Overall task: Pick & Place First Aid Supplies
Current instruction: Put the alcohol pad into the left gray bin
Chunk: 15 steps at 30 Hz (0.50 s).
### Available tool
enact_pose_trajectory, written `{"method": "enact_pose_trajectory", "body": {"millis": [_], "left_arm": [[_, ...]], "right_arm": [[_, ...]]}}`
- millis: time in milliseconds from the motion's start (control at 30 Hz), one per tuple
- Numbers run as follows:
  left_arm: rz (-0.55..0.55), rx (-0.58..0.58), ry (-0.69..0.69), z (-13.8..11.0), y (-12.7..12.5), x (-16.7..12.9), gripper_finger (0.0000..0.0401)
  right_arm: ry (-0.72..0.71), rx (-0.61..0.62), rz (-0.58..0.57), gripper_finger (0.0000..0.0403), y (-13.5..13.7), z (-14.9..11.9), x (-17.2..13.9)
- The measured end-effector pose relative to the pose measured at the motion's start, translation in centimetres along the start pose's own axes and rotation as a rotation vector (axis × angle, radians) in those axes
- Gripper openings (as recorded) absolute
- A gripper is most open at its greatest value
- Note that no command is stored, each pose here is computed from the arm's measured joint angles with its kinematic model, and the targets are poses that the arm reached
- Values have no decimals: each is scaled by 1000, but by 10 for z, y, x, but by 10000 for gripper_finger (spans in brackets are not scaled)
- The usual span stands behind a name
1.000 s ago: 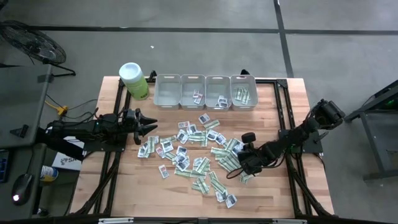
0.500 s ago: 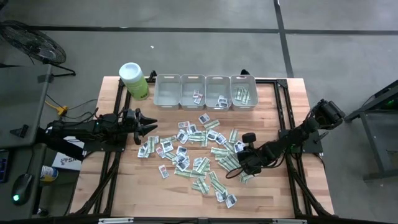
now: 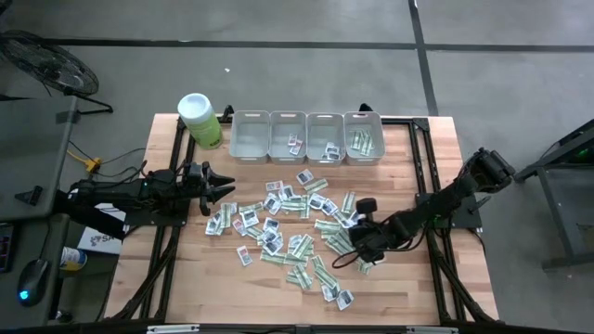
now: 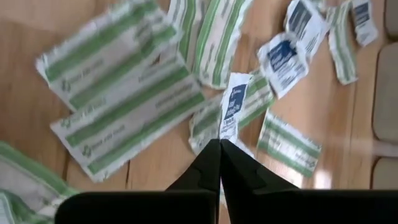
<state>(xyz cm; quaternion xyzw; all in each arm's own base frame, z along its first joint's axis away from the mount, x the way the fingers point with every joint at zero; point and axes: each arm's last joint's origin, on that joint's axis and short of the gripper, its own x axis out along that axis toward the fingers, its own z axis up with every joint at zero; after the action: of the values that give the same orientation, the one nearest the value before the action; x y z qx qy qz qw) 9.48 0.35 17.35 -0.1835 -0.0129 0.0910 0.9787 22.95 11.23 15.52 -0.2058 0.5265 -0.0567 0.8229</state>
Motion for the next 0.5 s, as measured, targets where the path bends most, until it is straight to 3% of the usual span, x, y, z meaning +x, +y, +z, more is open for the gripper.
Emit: {"method": "enact_pose_trajectory", "body": {"millis": [500], "left_arm": [[0,0,0,0,0,0,150]], "right_arm": [[-232,54,-48,0,-39,43,9]]}}
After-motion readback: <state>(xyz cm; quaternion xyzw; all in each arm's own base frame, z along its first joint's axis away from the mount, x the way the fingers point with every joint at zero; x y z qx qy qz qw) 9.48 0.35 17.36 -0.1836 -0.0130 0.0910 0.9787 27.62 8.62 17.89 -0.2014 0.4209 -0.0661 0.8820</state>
